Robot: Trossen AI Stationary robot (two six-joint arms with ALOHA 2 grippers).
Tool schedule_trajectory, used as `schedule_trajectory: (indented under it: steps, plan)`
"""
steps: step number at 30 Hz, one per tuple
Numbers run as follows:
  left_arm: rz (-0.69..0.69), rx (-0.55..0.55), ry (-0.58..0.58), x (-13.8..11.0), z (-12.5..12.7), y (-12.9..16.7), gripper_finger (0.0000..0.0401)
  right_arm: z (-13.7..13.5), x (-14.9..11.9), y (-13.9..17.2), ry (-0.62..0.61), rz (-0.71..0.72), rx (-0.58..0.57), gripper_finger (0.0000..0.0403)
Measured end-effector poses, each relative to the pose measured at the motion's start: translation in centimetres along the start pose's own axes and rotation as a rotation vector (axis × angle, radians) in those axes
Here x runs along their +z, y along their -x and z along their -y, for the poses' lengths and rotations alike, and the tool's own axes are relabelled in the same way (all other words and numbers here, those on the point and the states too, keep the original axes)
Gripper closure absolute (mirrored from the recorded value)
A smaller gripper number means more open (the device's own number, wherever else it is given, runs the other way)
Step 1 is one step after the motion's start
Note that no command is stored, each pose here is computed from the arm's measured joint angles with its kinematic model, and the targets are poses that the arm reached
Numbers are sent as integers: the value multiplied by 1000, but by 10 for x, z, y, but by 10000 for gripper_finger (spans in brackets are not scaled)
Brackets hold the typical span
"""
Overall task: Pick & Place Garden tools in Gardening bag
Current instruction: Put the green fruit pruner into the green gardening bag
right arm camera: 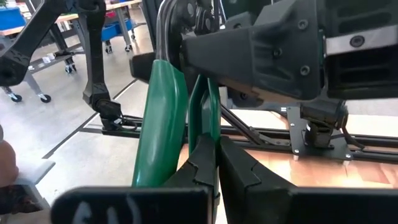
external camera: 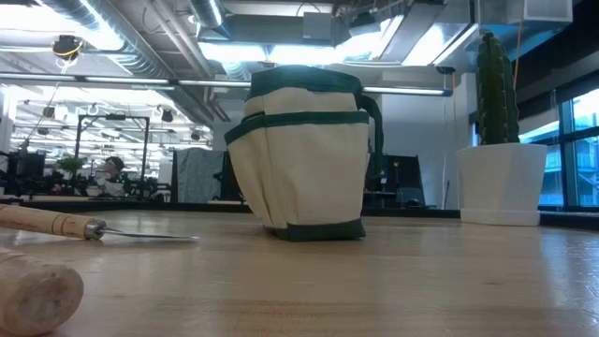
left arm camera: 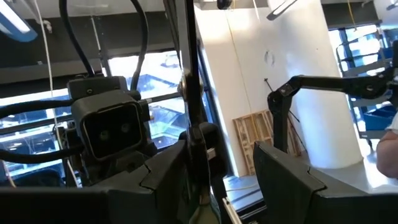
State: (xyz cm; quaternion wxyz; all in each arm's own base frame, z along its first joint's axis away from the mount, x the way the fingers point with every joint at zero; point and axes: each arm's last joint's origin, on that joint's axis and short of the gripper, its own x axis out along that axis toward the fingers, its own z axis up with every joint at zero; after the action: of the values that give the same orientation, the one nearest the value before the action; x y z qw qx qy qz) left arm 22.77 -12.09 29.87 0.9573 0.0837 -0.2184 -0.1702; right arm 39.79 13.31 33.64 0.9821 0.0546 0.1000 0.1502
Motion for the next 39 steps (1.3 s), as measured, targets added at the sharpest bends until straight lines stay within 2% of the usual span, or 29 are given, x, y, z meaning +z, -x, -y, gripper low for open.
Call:
schedule_trajectory:
  steps: [17,23,25,28,32,33,39]
  plan:
    - [35,8,34,-3,-8,-3,219,5,0,-1,3,6,-30,396]
    - [26,45,38,-4,-9,-3,223,10,-2,-3,4,1,-40,396]
    - [25,50,47,-4,-10,-3,234,11,-4,-4,4,-10,-43,396]
    - [26,49,52,-4,-11,-3,271,12,-3,-4,4,-5,-44,396]
    - [16,57,52,-6,-15,-3,367,12,-4,-4,13,-11,-45,396]
    - [15,60,53,-6,-16,-3,377,12,-4,-4,15,-12,-45,396]
    - [-18,102,78,-9,-17,-3,377,13,-8,-3,15,-61,-48,395]
